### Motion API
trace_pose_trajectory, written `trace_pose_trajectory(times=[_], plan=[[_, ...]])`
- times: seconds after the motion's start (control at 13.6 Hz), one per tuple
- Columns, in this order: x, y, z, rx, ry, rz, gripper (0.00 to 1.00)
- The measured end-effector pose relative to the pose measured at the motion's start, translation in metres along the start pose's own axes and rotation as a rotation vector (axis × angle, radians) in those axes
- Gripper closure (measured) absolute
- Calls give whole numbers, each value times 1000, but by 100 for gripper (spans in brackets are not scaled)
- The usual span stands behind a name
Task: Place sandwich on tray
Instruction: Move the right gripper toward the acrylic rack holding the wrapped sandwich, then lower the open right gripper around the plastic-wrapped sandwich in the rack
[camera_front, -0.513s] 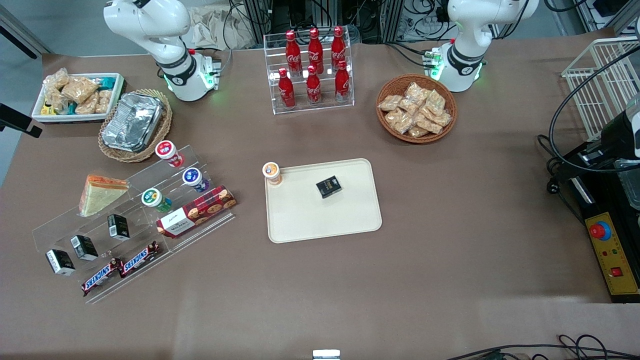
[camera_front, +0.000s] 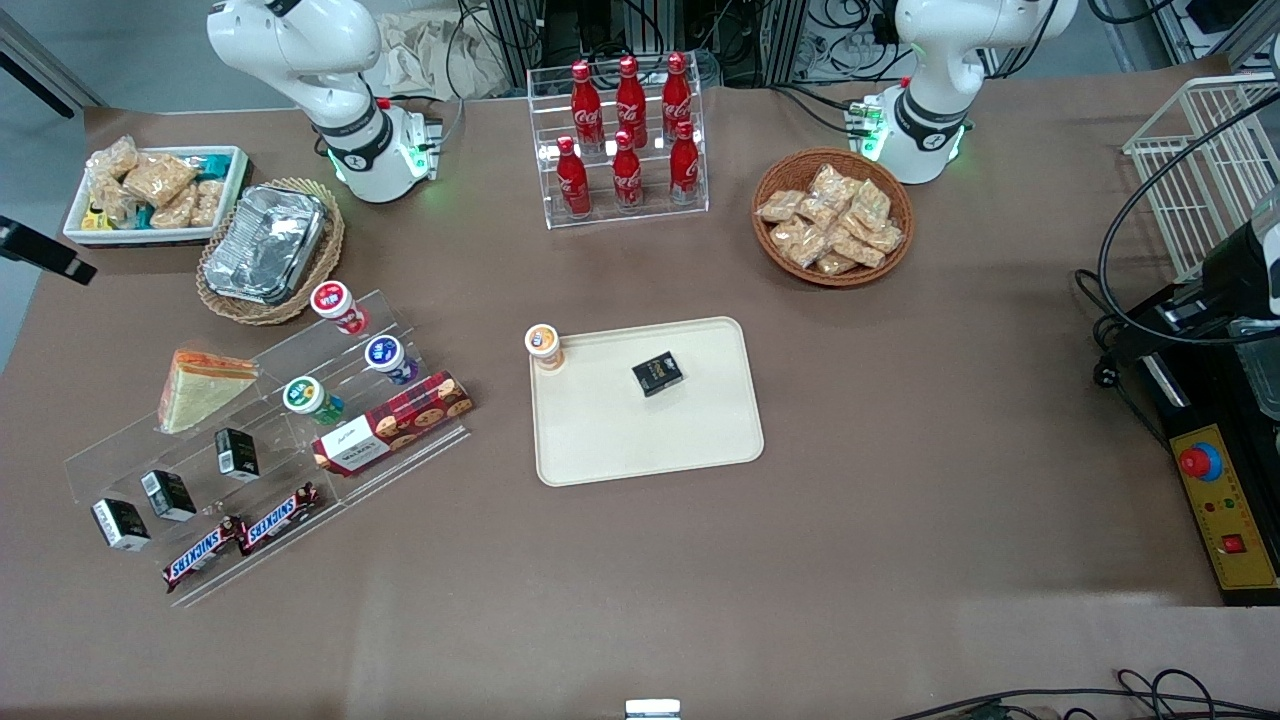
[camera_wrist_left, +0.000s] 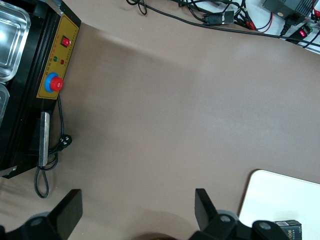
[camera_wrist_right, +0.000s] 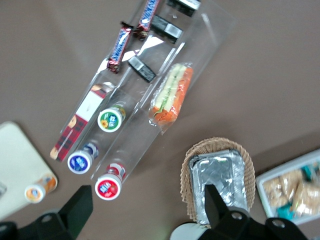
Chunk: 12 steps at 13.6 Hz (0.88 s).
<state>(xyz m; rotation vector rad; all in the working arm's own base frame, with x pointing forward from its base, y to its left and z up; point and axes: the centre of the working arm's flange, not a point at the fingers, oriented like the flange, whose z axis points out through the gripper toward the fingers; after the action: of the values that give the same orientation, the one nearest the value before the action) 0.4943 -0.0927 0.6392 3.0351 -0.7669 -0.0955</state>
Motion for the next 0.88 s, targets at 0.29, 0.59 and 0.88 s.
trace_pose_trajectory(times=[0.29,0.59,0.88], plan=[[7,-13,16,-43,-17,198,1],[35,-7,45,-58,-1,325,1],[49,6,87,-24,55,396,1]])
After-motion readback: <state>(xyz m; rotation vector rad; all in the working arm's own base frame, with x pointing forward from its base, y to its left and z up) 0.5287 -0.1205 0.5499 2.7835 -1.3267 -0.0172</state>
